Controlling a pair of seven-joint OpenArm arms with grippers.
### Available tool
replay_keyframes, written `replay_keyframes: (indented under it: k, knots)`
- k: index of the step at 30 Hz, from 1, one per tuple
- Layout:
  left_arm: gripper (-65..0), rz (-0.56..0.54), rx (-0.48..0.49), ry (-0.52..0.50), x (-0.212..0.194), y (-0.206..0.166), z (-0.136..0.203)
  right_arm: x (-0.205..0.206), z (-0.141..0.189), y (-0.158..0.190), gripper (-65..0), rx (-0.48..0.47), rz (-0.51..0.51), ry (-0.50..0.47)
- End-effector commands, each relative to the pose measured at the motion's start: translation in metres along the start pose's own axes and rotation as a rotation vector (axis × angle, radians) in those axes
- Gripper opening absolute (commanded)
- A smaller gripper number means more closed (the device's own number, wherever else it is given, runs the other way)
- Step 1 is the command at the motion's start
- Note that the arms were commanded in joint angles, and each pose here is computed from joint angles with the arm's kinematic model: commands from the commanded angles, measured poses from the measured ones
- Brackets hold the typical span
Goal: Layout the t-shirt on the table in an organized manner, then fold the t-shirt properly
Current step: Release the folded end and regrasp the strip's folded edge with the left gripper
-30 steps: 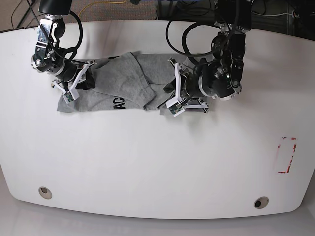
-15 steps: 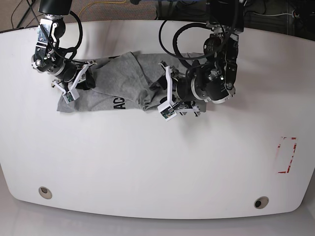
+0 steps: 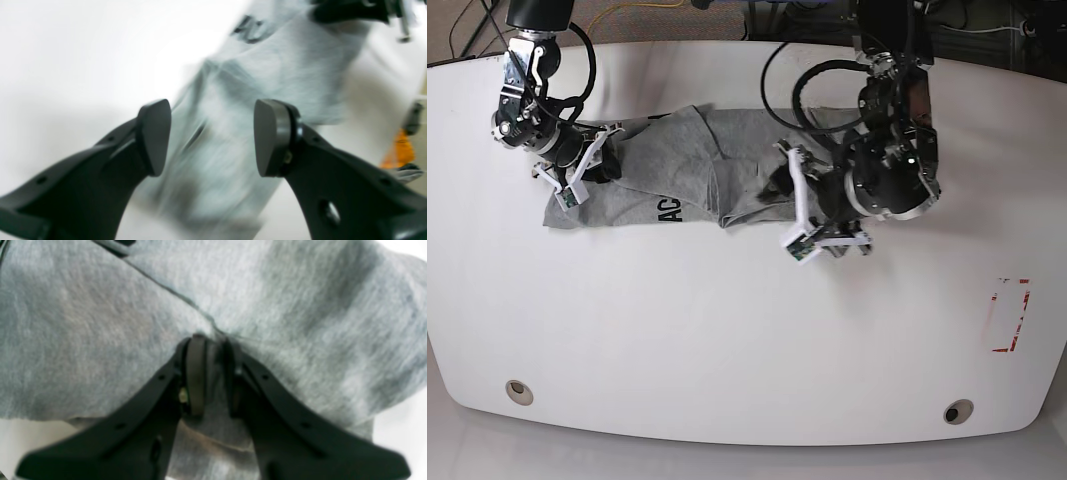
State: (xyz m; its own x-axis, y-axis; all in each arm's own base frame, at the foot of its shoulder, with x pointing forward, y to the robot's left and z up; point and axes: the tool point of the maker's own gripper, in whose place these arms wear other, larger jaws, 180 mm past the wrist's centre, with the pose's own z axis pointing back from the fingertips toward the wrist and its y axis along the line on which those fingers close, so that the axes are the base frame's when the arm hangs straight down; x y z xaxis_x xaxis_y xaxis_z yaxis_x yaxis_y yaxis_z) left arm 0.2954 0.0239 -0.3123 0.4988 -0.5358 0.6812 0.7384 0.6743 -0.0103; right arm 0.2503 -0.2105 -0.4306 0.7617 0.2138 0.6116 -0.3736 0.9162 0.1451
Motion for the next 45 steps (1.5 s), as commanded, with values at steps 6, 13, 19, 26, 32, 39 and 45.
replay_keyframes:
  k: [6, 13, 19, 26, 32, 39, 45]
  knots:
    - [-27.8, 0.052, 0.119, 0.035, -0.026, 0.043, 0.023, -0.027, 0.002, -0.006, -54.9, -0.030, 0.020, 0.127]
    - [-27.8, 0.069, 0.138, 0.066, -0.042, 0.049, 0.028, -0.026, 0.002, -0.006, -54.9, -0.029, 0.020, 0.125]
    - [-27.8, 0.087, 0.105, 0.098, -0.054, 0.041, 0.020, -0.026, 0.002, -0.006, -54.9, -0.029, 0.020, 0.125]
    - [-27.8, 0.122, 0.039, 0.154, -0.072, 0.032, 0.002, -0.025, -0.003, 0.002, -54.9, -0.015, 0.006, 0.115]
    - [-27.8, 0.140, -0.016, 0.132, -0.072, 0.023, -0.007, -0.025, -0.004, 0.003, -54.9, -0.012, 0.003, 0.113]
    - [-28.1, 0.120, -0.105, 0.088, -0.066, 0.002, -0.012, -0.026, -0.003, 0.004, -54.9, -0.012, 0.002, 0.118]
    - [-41.9, 0.087, -0.146, 0.088, -0.062, -0.011, -0.016, -0.026, -0.003, 0.004, -54.9, -0.012, 0.002, 0.118]
